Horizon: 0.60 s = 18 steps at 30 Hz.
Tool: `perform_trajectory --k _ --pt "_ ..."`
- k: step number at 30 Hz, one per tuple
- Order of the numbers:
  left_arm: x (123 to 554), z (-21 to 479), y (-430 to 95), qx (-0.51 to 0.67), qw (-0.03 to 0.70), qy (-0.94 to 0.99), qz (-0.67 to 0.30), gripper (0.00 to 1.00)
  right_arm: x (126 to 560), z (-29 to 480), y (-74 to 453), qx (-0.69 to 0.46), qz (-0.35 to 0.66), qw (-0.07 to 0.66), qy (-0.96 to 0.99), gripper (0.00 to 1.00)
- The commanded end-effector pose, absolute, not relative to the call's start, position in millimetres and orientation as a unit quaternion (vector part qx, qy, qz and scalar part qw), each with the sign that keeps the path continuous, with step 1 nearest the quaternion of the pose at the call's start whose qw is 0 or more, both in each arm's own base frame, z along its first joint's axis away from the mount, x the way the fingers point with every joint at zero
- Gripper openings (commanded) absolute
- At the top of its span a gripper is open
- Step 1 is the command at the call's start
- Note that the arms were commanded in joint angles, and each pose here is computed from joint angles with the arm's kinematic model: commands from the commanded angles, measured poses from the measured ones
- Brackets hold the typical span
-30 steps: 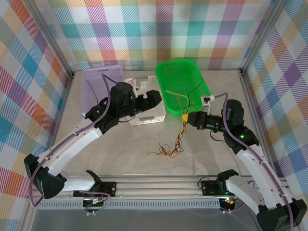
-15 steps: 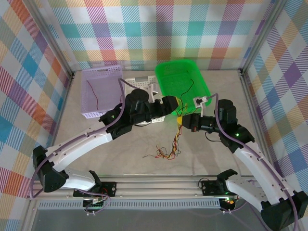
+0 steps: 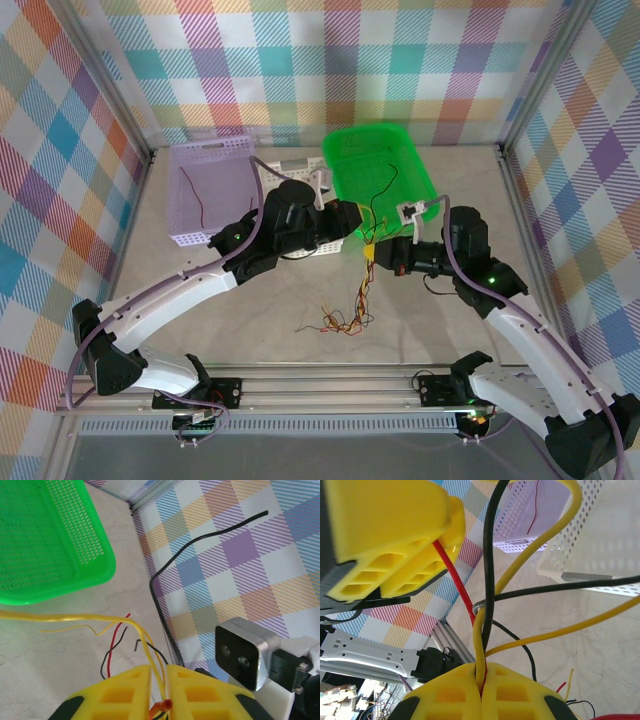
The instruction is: Untangle the cables
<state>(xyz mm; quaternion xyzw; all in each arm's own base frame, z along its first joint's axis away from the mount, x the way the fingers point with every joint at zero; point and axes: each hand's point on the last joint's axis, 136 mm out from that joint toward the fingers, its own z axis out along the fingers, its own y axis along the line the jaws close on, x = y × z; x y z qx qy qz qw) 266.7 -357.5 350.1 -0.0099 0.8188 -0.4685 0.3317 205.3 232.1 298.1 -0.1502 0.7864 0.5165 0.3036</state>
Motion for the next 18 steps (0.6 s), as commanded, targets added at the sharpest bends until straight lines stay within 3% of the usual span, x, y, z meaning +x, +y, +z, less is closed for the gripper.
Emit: perform_trajectory --k 1,3,11,12,14,18 --pt "260.5 357.4 -360.5 0.007 0.332 0.820 -0.467 0.07 203.8 318.2 235.0 -0.173 0.520 0.328 0.770 0.00" --pt "260.2 355.4 -360.6 0.009 0.331 0.821 -0.465 0.00 203.2 317.6 235.4 -0.174 0.519 0.327 0.770 0.00" --pt "261.5 351.4 -341.7 0.003 0.356 0.827 -0.434 0.00 202.9 318.4 227.9 -0.171 0.498 0.344 0.778 0.00" --pt "261.3 350.7 -340.7 0.004 0.357 0.829 -0.431 0.00 203.7 317.8 226.0 -0.169 0.492 0.347 0.781 0.03" --pt "260.5 349.3 -340.5 0.008 0.356 0.831 -0.428 0.00 203.3 317.5 224.9 -0.172 0.486 0.348 0.783 0.19" --pt "260.4 348.8 -341.7 0.012 0.354 0.833 -0.426 0.00 205.3 316.5 224.3 -0.170 0.481 0.349 0.786 0.32"
